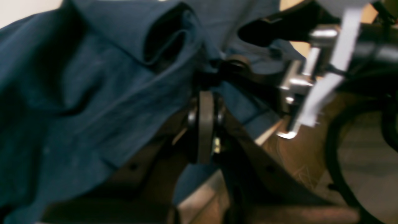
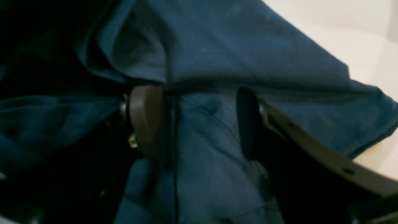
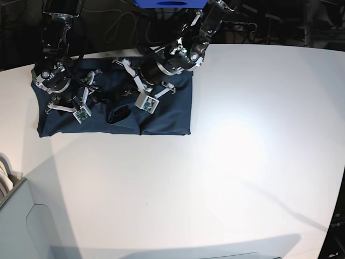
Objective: Fold the T-shirt properly
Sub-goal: 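Press the folded layer flat with the left gripper beside the right gripper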
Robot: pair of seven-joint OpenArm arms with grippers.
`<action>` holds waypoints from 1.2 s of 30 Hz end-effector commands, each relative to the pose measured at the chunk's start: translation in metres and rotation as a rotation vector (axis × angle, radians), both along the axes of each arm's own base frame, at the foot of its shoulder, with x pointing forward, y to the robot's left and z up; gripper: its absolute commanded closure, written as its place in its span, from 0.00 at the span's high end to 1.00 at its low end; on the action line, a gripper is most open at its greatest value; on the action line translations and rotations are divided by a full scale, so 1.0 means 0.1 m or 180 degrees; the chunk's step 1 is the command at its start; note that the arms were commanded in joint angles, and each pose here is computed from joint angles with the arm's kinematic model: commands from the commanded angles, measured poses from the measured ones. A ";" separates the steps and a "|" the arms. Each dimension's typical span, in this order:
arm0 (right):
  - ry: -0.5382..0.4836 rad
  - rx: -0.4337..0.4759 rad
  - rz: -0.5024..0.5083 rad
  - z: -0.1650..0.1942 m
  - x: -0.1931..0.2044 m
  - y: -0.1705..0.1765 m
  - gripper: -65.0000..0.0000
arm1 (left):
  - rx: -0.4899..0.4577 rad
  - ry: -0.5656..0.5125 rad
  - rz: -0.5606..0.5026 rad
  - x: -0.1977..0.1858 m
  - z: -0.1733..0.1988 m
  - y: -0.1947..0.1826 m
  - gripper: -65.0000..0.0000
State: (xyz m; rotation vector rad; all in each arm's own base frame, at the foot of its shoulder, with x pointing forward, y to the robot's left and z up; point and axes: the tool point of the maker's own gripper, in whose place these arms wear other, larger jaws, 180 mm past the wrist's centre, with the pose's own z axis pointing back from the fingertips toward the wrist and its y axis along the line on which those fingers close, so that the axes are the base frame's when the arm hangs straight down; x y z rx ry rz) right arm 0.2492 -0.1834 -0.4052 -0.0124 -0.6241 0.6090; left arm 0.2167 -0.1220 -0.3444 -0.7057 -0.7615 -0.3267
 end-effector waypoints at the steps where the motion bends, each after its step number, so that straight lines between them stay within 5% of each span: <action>1: -0.0143 0.0000 0.0054 0.12 0.09 0.00 0.55 | -0.0135 -0.0154 0.0009 0.06 0.19 -0.05 0.00; 4: -0.0143 0.0000 0.0054 0.12 0.09 0.00 0.55 | -0.0074 -0.0169 0.0032 0.08 0.17 0.02 0.00; 9: -0.0147 -0.0007 0.0058 0.12 0.09 -0.01 0.55 | -0.0033 -0.0099 0.0538 0.37 0.09 0.59 0.00; 18: -0.0146 0.0000 0.0066 0.12 0.09 0.00 0.55 | -0.0407 0.0257 0.0700 0.40 -0.03 0.80 0.55; 36: -0.0131 0.0010 0.0067 0.11 0.09 0.01 0.55 | -0.0447 0.0473 0.0341 0.25 -0.20 0.35 0.55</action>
